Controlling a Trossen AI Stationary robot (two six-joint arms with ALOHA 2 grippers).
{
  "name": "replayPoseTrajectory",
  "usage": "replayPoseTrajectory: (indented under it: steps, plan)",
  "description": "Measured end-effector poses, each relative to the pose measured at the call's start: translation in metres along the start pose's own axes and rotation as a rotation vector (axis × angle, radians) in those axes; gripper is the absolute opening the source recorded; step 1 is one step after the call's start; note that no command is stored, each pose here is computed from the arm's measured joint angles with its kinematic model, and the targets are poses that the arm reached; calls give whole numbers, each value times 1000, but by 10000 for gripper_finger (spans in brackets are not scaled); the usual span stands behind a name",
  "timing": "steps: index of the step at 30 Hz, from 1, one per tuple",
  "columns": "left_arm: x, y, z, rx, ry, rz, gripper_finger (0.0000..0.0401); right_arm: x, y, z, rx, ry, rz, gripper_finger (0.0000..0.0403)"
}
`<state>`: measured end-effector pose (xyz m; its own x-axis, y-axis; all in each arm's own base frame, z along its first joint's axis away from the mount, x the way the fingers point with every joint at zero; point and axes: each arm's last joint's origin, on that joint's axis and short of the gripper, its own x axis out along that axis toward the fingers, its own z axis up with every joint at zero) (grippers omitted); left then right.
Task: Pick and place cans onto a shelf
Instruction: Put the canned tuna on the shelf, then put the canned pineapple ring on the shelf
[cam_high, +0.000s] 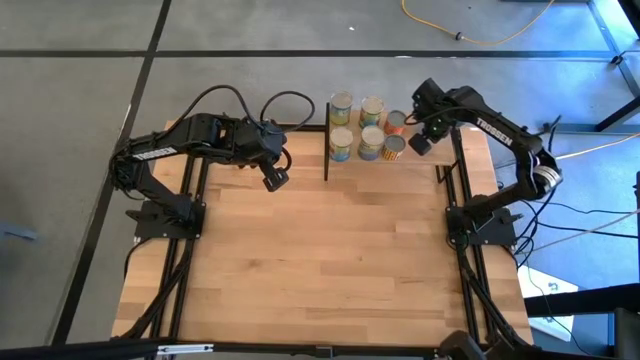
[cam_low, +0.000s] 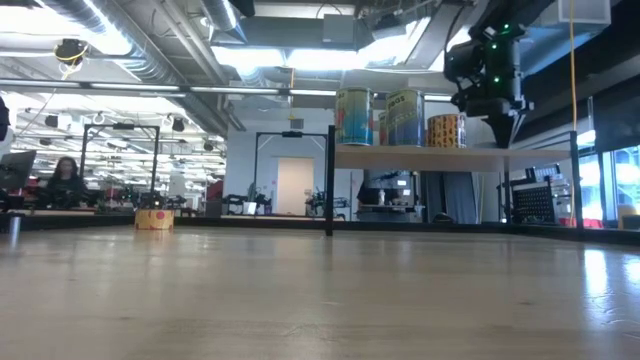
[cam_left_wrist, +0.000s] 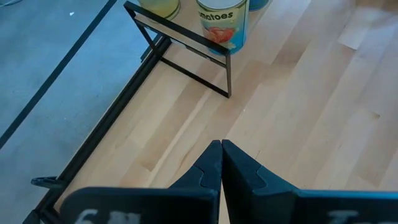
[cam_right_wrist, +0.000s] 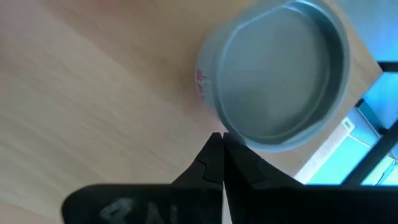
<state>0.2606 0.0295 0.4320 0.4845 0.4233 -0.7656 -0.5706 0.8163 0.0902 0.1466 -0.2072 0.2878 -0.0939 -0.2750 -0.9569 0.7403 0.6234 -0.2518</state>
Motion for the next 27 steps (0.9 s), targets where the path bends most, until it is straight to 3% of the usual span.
replayPoseTrajectory:
  steps: [7,13,17,24,27]
  plan:
    - [0,0,0,-2,0,0,0,-2,0,-1,-22,26,12,0]
    - [1,3,1,-52,-1,19,0,-26,10,-3,-94,51,25,0]
    - [3,11,0,-178,24,67,8,-42,17,0,-128,-2,28,0]
    - [11,37,-13,-470,218,153,46,-84,26,8,-179,-162,35,0]
    - [20,41,-14,-485,256,146,53,-105,28,10,-198,-242,39,0]
